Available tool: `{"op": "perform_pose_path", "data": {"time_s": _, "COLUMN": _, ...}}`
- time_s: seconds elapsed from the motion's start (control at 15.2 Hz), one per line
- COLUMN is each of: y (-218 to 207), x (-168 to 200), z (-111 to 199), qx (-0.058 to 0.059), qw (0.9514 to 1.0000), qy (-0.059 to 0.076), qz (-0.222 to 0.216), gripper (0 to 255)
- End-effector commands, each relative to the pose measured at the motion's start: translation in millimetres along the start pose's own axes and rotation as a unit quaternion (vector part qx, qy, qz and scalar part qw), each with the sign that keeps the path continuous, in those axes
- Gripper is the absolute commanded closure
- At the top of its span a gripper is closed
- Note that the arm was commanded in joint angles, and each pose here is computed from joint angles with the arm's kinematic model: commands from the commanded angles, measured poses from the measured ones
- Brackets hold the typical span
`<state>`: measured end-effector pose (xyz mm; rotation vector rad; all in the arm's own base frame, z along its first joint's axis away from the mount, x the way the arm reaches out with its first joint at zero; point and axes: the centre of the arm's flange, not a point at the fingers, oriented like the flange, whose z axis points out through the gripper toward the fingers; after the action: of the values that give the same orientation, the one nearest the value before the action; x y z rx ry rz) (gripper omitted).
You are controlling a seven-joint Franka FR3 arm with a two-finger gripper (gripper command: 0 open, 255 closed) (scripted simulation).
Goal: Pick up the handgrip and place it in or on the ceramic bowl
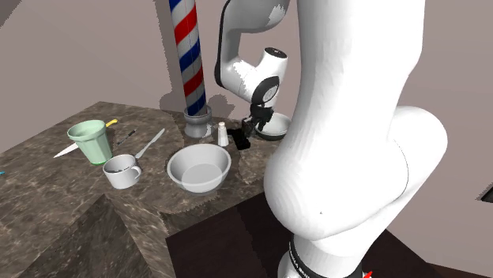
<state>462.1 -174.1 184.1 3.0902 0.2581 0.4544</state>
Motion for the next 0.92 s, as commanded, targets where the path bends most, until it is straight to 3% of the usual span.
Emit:
{"op": "perform_pose_path", "data": {"time_s": 0.0, "y": -0.1, "x": 25.5, "z": 12.4, "qx": 0.001, "qw": 0.9994, "qy": -0.027, "qz": 0.022, "gripper": 0}}
{"op": "perform_pose_path", "data": {"time_s": 0.26, "y": 4.9, "x": 85.0, "z": 49.7, "qx": 0.006, "qw": 0.9934, "qy": -0.092, "qz": 0.068, "gripper": 0}}
{"op": "perform_pose_path", "data": {"time_s": 0.46, "y": 11.9, "x": 125.7, "z": 82.6, "qx": 0.009, "qw": 0.9847, "qy": -0.141, "qz": 0.102, "gripper": 0}}
{"op": "perform_pose_path", "data": {"time_s": 0.53, "y": 13.8, "x": 134.1, "z": 90.3, "qx": 0.010, "qw": 0.9824, "qy": -0.151, "qz": 0.110, "gripper": 0}}
{"op": "perform_pose_path", "data": {"time_s": 0.86, "y": 12.4, "x": 126.3, "z": 115.5, "qx": 0.010, "qw": 0.9824, "qy": -0.151, "qz": 0.110, "gripper": 0}}
